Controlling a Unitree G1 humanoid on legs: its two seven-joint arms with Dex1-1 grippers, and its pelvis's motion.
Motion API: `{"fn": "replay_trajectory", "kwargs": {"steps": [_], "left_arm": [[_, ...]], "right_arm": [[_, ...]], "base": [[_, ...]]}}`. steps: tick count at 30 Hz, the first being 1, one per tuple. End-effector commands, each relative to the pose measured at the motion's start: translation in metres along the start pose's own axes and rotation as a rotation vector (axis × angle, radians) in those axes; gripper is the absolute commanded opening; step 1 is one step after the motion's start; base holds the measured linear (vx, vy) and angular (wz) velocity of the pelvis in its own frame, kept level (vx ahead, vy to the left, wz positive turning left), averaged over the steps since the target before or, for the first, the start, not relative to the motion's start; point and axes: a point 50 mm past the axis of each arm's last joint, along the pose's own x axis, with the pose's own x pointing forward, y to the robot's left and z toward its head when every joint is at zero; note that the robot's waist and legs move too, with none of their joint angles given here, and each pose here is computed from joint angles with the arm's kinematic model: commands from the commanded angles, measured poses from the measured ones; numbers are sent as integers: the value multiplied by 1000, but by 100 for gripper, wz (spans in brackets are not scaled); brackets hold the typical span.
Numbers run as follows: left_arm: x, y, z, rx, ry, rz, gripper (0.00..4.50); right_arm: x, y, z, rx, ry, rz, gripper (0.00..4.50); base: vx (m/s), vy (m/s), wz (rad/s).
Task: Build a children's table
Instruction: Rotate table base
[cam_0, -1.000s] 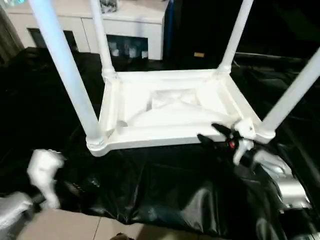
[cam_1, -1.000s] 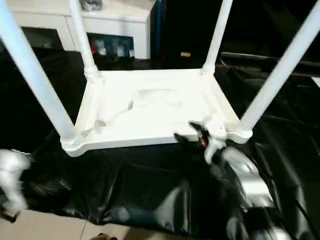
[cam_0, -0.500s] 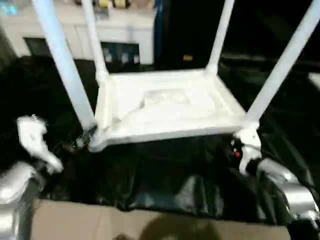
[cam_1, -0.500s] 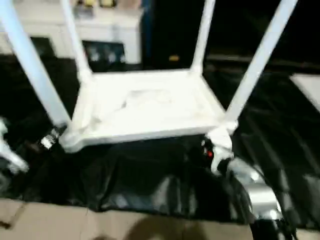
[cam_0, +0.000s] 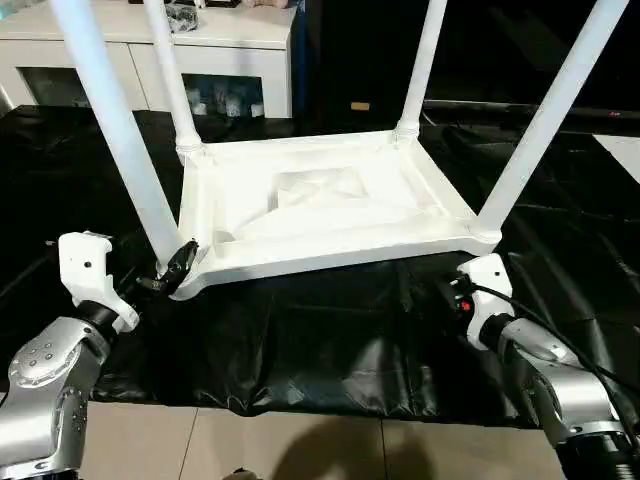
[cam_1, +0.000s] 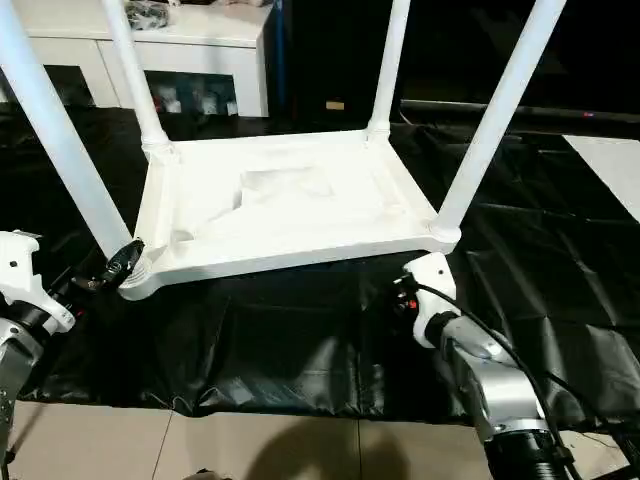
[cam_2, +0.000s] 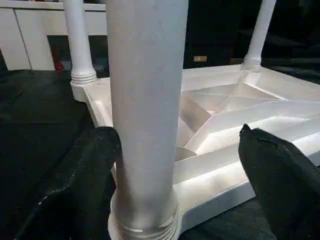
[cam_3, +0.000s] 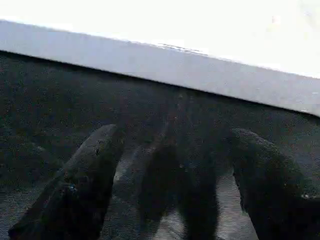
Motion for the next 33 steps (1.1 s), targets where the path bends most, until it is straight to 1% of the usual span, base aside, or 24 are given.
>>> {"fn": "replay_trajectory", "kwargs": {"steps": [1,3,6,7,9,11,12,14,17,18,20,22,23,24,26,27,30,31,32,33], "left_arm": [[2,1,4,19,-14,36,440],[3,4,5,27,-17,66,440],[11,6,9,18,-31,109,440],[15,3,11,4,-35,90,440],[17,1,11,8,-28,81,440],[23,-5,12,15,-13,47,440],[23,-5,12,15,-13,47,440],[30,-9,10,8,25,18,440],[33,-14,10,-11,44,-25,440],[33,-18,10,-34,43,-59,440],[32,-29,12,-104,35,-175,440],[28,-40,13,-165,45,-303,440],[25,-46,13,-198,57,-391,440],[25,-47,13,-202,59,-402,440],[21,-53,16,-237,72,-508,440],[21,-54,17,-249,75,-535,440],[14,-63,25,-293,80,-697,440],[14,-63,25,-293,80,-697,440],[7,-72,30,-312,105,-810,440],[6,-74,30,-314,113,-835,440]], "right_arm": [[3,-2,8,-24,-12,-10,358],[4,-2,9,-25,-12,-9,358],[10,-1,11,-37,-11,-1,358],[16,0,14,-44,-10,-3,358],[19,1,15,-45,-9,-7,358],[27,3,18,-48,-1,-31,358],[27,3,18,-48,-1,-31,358],[37,3,17,-52,30,-65,358],[43,2,16,-62,59,-87,358],[45,2,15,-67,65,-89,358],[51,2,15,-82,88,-91,358],[57,2,13,-98,117,-83,358],[60,3,12,-107,132,-78,358],[61,3,12,-108,133,-78,358],[66,3,13,-105,140,-78,358],[67,3,14,-104,140,-79,358],[71,4,18,-111,136,-76,358],[71,4,18,-111,136,-76,358],[74,4,21,-116,131,-74,358],[75,4,21,-117,129,-73,358]], "base": [[0,0,0],[0,0,0],[0,0,0],[0,0,0],[0,0,0],[0,0,0],[0,0,0],[0,0,0],[0,0,0],[57,-18,4],[65,-16,2],[30,-3,-2],[0,0,0],[0,0,0],[0,0,0],[0,0,0],[0,0,0],[0,0,0],[0,0,0],[0,0,0]]}}
